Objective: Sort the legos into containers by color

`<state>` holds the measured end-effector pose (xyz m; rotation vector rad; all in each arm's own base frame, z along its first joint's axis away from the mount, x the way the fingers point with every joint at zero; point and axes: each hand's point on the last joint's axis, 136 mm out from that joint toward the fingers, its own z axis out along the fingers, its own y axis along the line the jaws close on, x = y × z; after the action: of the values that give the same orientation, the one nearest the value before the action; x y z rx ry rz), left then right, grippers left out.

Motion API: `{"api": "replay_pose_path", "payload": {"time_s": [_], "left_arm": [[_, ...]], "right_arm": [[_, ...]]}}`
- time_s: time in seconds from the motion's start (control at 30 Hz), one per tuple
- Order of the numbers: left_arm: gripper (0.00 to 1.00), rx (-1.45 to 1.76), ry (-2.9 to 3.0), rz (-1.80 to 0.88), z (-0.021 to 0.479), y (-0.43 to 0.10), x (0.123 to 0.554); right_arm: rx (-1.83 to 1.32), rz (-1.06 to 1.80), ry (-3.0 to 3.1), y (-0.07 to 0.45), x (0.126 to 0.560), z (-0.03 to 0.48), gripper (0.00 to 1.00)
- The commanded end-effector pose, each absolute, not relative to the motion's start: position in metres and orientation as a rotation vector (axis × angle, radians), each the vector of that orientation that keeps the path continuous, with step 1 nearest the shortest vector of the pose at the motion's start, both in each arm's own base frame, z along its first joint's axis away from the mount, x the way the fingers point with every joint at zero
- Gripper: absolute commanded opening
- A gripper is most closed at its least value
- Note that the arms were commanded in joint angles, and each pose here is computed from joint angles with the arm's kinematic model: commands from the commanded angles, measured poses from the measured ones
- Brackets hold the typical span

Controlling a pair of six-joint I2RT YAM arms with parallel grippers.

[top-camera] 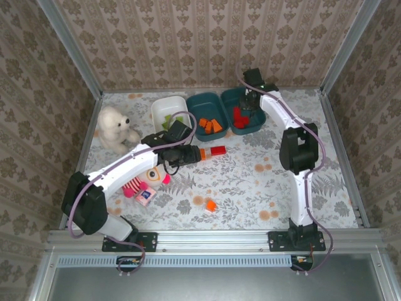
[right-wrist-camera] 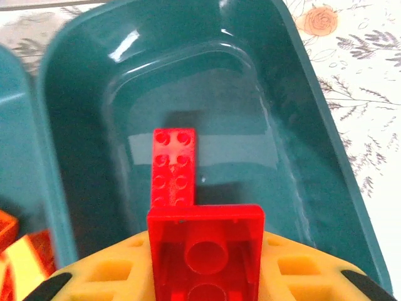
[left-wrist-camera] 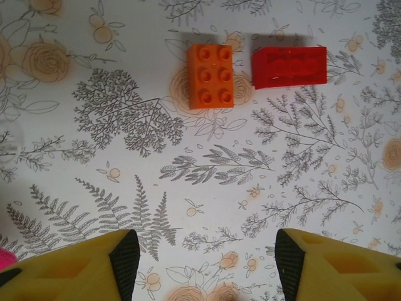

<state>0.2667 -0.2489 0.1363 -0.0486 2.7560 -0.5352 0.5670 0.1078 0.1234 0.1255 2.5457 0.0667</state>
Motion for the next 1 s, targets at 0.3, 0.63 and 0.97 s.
{"api": "replay_pose_path", "payload": {"time_s": [0.3,0.63,0.97], "left_arm": [[0.62,0.087,2.741,-0.568,0.15,-0.258,0.263],[0.62,0.091,2.745,-0.571,0.149,-0.259,0.262],[0.65,0.264,2.747,-0.561,0.154,-0.263,0.247]], "right_arm": [[0.225,0.045,2.638,0.097,0.591,0.068,0.3],[0.23,0.032,2.726,0.095,0.583,0.043,0.38],[0.208,0.111,2.568,0.1,0.596,0.121,0.61]]}}
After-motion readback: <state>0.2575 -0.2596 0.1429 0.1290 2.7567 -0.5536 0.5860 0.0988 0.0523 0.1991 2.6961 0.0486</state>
